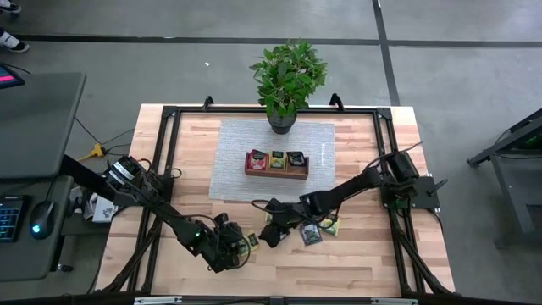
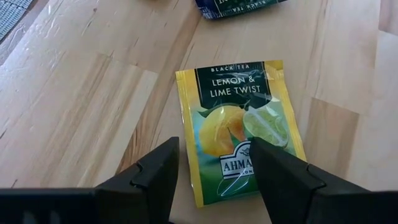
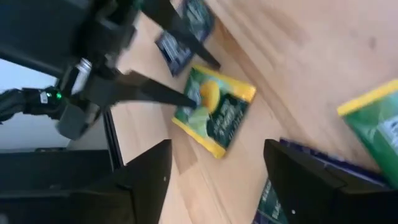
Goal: Pick & Place Tea
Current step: Put the yellow tea bag into the middle section of the wooden organizer
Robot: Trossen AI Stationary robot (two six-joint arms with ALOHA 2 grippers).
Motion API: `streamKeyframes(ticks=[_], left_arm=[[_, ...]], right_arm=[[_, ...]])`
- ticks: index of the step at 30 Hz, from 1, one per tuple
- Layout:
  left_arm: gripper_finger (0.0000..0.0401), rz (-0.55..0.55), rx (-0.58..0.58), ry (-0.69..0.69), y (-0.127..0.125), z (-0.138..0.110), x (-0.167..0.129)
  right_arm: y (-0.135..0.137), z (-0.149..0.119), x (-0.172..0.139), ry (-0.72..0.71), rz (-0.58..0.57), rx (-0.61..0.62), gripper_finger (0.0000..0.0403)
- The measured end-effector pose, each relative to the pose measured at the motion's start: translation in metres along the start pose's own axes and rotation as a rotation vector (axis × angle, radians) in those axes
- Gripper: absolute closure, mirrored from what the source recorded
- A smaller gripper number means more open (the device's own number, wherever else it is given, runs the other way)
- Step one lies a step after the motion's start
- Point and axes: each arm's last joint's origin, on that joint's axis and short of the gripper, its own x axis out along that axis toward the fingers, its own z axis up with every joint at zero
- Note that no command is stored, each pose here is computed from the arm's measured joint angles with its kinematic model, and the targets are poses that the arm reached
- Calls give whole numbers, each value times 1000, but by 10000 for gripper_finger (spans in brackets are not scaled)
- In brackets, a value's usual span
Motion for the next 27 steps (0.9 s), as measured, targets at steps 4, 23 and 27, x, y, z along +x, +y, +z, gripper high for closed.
streamKeyframes(ticks=[4, 23, 27], left_arm=[[206, 0, -3, 10, 0, 0, 0], [206, 0, -4, 9, 0, 0, 0], [206, 1, -4, 6, 0, 0, 0]], right_arm=[[2, -1, 11, 20, 1, 0, 138], [8, 8, 59, 159, -162, -132, 143], [9, 8, 60, 157, -144, -140, 144]])
